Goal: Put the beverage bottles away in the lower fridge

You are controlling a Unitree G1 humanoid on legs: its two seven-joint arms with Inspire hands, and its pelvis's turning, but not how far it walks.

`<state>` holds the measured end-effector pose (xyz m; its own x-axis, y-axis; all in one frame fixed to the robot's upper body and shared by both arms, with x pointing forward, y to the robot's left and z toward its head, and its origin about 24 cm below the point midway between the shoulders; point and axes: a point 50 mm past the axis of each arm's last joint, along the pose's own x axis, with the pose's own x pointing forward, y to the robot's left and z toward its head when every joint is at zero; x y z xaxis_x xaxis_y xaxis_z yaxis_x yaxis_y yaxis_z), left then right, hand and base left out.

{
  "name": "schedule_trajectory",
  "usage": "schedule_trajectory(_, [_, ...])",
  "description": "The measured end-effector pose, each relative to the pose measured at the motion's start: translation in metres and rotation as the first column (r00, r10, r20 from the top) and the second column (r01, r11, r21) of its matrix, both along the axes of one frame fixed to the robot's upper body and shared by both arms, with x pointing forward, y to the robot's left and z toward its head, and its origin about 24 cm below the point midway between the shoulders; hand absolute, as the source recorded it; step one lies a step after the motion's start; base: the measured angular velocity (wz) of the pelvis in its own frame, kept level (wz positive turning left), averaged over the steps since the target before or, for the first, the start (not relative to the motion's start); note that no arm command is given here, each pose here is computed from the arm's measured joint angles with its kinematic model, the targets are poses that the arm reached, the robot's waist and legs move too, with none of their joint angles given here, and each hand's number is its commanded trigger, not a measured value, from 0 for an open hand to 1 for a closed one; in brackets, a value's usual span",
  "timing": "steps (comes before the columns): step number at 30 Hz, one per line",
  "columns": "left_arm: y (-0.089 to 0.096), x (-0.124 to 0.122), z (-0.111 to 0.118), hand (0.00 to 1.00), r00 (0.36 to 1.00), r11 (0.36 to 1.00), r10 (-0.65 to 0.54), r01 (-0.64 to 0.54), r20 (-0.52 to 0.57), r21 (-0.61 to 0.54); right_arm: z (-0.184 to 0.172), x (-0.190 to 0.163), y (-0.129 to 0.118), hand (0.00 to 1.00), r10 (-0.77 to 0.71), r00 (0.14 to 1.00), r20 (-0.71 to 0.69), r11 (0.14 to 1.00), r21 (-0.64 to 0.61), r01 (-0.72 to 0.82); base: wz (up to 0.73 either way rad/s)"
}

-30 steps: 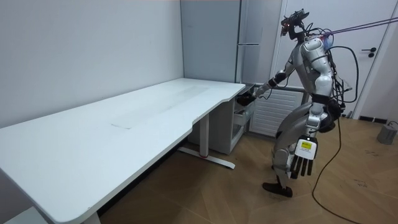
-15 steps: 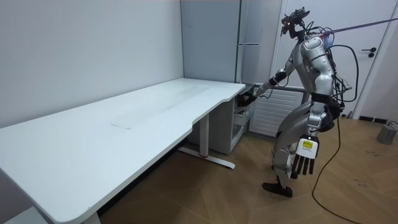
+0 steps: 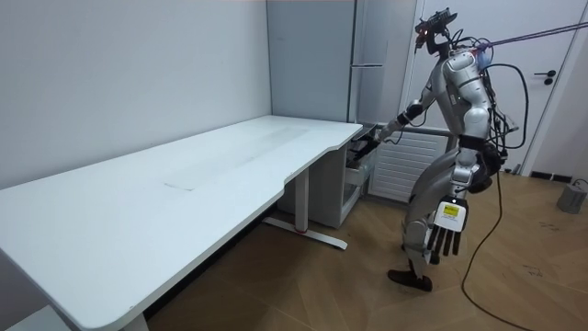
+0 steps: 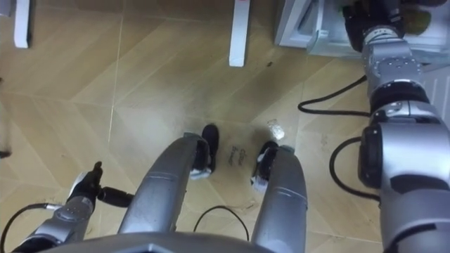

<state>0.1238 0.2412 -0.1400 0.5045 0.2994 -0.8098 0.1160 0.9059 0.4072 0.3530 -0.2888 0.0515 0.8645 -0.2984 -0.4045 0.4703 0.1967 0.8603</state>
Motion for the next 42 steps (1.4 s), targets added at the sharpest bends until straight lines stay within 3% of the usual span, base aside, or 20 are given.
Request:
schedule_trajectory(26, [0.004, -0.003, -0.001, 0.0, 1.0, 1.0, 0.013, -0.013, -0.027, -0.015, -0.025, -0.018, -0.006, 0.0, 0.008, 0.993, -0.116, 1.0, -0.025, -0.011, -0.01])
schedule_trajectory(37, [0.014, -0.011, -0.002, 0.0, 0.997, 0.997, 0.069, -0.07, -0.032, -0.023, -0.042, -0.045, -0.015, 0.0, 0.023, 0.987, -0.158, 0.984, -0.172, -0.051, -0.05])
schedule_trajectory(42, [0.015, -0.016, -0.002, 0.0, 0.997, 0.997, 0.078, -0.079, -0.029, -0.023, -0.054, -0.062, -0.027, 0.0, -0.037, 0.954, -0.296, 0.914, -0.396, -0.087, -0.22])
